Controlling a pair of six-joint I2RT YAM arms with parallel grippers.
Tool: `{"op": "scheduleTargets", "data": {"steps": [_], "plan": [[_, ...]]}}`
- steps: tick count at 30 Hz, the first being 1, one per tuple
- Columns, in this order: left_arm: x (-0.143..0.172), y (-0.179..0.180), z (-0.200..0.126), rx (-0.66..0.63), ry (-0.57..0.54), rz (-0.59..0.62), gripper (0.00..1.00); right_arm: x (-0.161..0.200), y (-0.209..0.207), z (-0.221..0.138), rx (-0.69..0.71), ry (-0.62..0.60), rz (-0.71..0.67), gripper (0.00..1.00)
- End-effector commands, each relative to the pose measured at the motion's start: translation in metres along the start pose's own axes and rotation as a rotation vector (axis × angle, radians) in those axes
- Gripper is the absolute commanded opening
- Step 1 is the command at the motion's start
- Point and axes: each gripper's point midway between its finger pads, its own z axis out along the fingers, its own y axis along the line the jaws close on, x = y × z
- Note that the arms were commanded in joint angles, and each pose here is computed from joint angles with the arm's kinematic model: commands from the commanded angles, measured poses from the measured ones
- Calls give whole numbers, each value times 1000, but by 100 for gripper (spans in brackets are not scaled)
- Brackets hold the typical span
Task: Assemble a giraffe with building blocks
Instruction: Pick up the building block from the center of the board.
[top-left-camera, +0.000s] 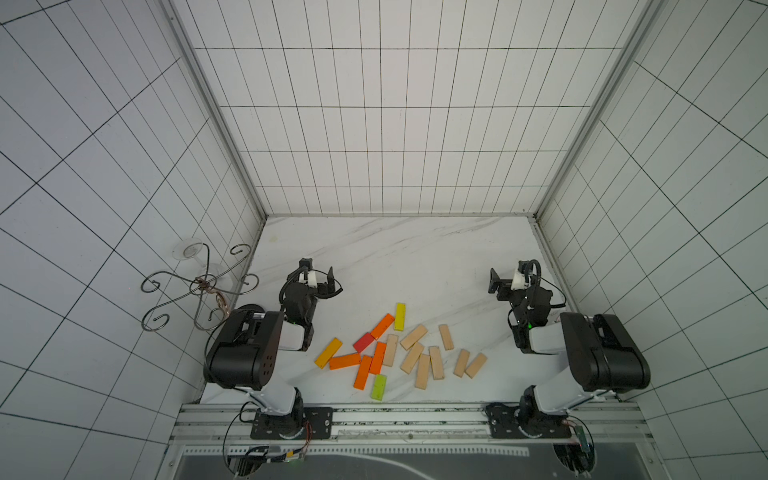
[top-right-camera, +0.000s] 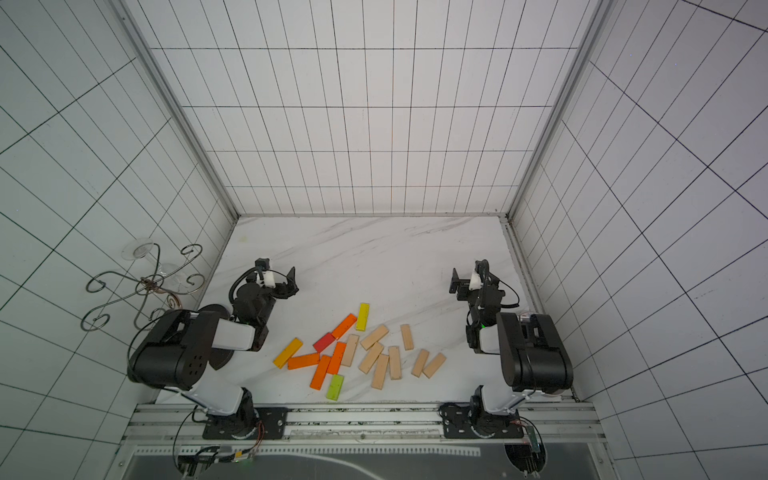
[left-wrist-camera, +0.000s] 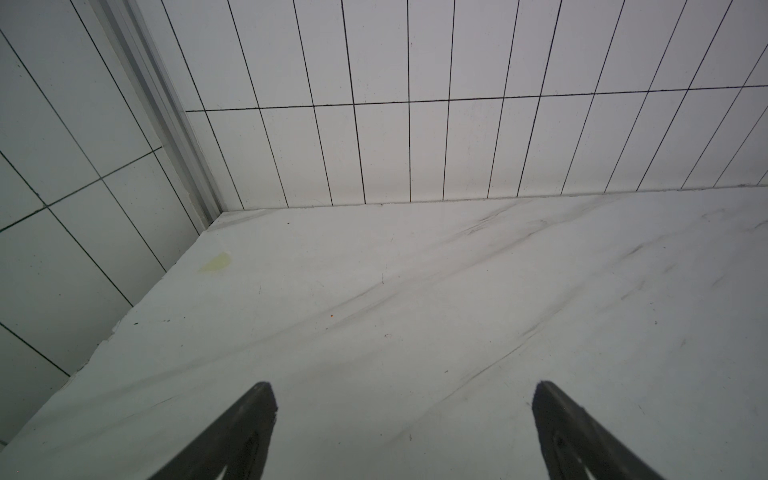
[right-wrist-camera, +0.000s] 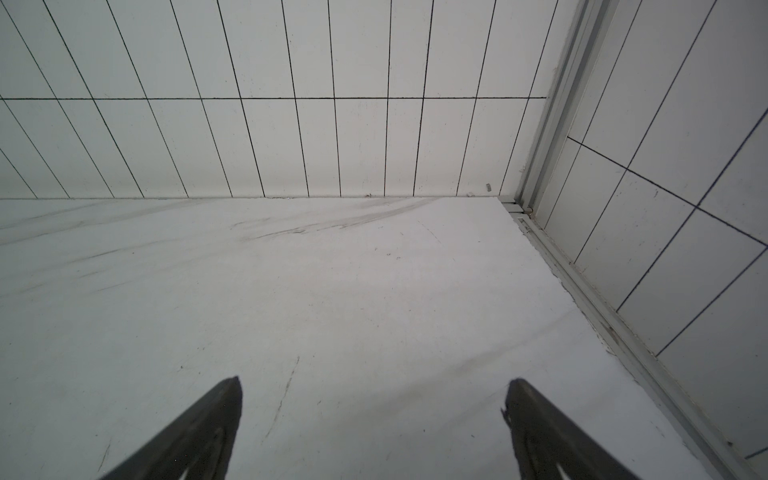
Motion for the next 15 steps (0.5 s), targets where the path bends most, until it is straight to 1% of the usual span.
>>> {"op": "scheduleTargets", "data": {"steps": [1, 10, 11, 13, 14, 15], "plan": [[-4, 2, -2, -10, -13, -4, 97, 2, -4, -9, 17, -3, 5, 100], [-4, 3, -2, -14, -14, -7, 97, 2, -4, -8, 12, 1, 9, 100], [-5, 3, -2, -15, -17, -7, 96, 2, -4, -8, 12, 0, 9, 100], [-11, 4, -5, -19, -36, -7, 88, 0, -4, -9, 15, -7, 8, 100], [-19, 4, -8, -33, -40, -2, 87, -1, -5, -8, 21, -1, 8, 99], [-25, 8, -9, -82, -17, 5, 86, -3, -6, -6, 27, 12, 8, 100]]}}
